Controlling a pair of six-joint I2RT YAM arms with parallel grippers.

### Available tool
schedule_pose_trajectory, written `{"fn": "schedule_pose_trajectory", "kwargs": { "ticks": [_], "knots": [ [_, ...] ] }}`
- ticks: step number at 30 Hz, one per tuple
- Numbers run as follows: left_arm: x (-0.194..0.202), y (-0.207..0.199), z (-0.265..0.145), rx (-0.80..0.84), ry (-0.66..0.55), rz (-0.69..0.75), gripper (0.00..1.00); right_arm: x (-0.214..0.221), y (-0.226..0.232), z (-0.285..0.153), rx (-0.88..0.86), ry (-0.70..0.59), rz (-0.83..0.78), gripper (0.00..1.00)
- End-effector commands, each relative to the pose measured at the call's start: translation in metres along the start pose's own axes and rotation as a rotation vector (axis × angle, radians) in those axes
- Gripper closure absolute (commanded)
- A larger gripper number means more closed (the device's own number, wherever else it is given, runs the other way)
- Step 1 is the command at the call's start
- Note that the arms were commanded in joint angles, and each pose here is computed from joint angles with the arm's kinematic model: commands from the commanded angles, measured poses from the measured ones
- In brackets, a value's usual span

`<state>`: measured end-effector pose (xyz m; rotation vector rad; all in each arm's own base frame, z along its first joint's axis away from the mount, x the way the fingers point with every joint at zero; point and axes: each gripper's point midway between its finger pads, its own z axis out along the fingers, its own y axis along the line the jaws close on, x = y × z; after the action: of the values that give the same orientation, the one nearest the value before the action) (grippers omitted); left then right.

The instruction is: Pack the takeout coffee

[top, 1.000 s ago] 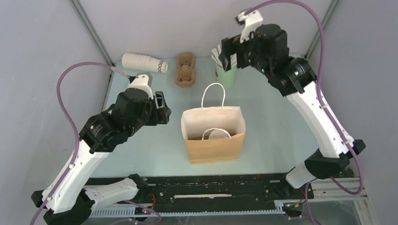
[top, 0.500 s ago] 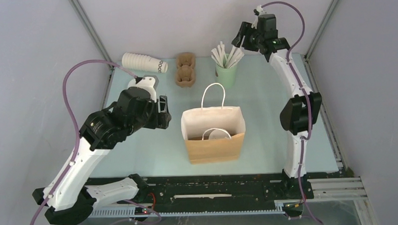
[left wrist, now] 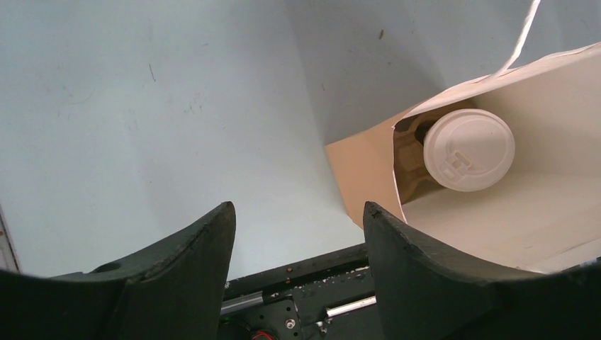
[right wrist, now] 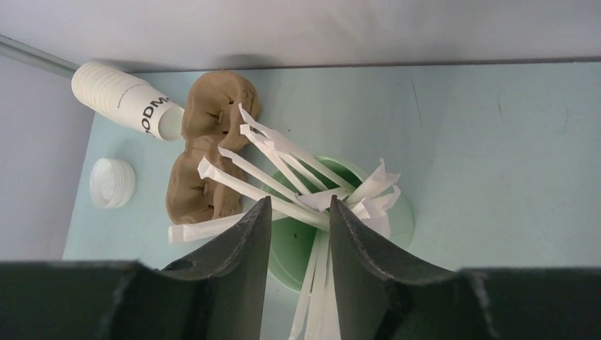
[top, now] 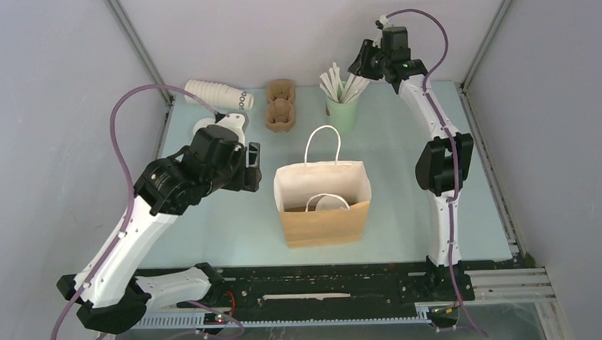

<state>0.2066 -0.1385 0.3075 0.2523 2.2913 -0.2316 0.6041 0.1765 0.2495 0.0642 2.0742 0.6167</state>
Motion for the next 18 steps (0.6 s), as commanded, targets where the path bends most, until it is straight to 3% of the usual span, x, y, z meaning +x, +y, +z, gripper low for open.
{"fn": "schedule_pose_trajectory", "kwargs": {
  "ticks": [1,6,11,18],
  "knots": [
    [-0.019,-0.001,-0.012,0.023,-0.048,0.008,0.28,-0.024,0.009,0.005,-0.012,-0.088,-0.05,0.58],
    [-0.02,-0.001,-0.01,0.018,-0.036,0.023,0.28,-0.019,0.009,0.018,-0.004,-0.086,-0.077,0.61],
    [-0.02,0.0,-0.01,0.015,-0.035,0.022,0.28,-0.028,0.02,0.013,-0.005,-0.108,-0.113,0.78],
    [-0.033,0.003,-0.011,-0.01,-0.087,0.011,0.28,-0.1,0.063,-0.069,0.024,-0.302,-0.215,0.93]
  ]
}}
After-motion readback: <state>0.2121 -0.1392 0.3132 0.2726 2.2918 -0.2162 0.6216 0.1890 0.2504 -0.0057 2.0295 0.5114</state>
